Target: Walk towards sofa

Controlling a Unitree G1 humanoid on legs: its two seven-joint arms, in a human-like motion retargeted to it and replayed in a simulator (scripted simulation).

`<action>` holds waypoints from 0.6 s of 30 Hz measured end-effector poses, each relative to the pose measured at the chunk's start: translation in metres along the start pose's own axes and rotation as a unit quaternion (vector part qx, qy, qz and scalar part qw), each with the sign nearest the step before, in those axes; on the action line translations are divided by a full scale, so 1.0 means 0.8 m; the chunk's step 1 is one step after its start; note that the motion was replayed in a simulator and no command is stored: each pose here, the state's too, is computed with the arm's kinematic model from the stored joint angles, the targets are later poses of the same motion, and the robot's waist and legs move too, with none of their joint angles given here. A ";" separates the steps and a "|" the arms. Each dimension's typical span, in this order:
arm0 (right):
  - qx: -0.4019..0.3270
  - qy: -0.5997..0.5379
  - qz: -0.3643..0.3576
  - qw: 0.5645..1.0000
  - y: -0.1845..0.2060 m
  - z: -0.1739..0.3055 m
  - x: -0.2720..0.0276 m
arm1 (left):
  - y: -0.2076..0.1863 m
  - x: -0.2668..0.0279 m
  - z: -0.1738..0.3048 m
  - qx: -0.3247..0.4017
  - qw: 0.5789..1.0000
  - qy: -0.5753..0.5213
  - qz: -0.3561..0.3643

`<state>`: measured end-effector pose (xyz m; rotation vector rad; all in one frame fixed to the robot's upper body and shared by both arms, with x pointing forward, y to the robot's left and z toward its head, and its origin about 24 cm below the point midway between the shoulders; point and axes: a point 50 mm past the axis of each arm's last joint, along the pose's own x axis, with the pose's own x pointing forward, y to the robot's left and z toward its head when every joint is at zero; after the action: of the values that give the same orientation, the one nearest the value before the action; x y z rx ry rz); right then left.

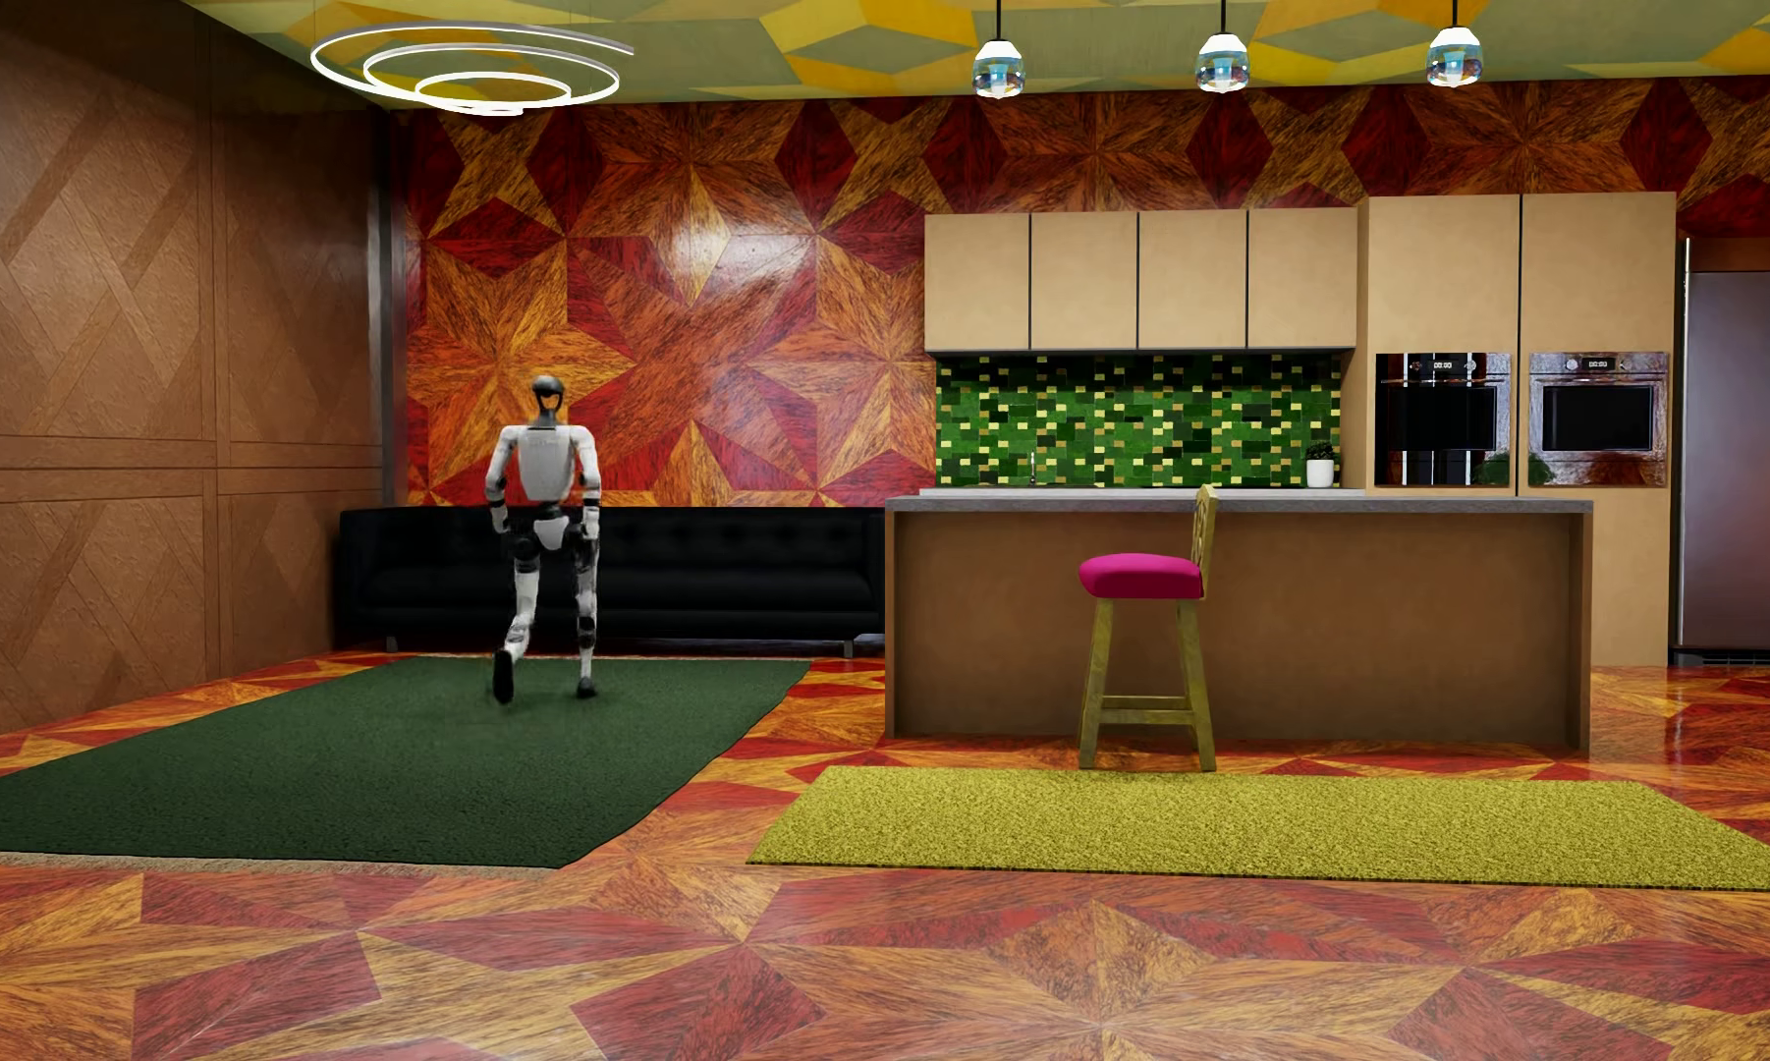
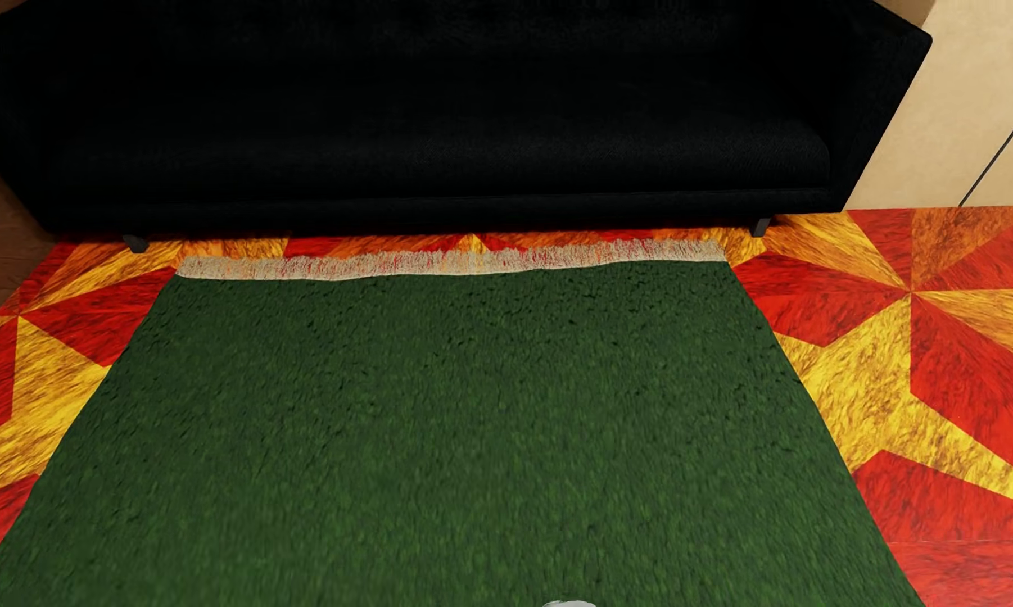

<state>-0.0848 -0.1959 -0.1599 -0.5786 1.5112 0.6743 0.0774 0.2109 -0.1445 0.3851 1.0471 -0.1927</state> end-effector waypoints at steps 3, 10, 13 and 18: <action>0.012 -0.100 -0.067 0.993 -0.065 0.072 -0.001 | -0.034 -0.020 -0.078 0.042 0.991 0.120 -0.052; 0.089 -0.351 -0.279 0.889 -0.253 0.221 -0.110 | -0.054 -0.088 -0.175 0.049 0.966 0.240 -0.084; 0.121 -0.360 -0.284 0.880 -0.251 0.214 -0.112 | -0.052 -0.095 -0.185 0.023 0.963 0.261 -0.068; 0.066 -0.198 -0.154 0.966 -0.147 0.149 -0.022 | -0.030 -0.042 -0.113 0.016 0.987 0.157 -0.039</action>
<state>0.0837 -0.1932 -0.1512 -0.5269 1.0549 0.4128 -0.0198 0.2240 -0.1600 0.4128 1.3726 -0.2230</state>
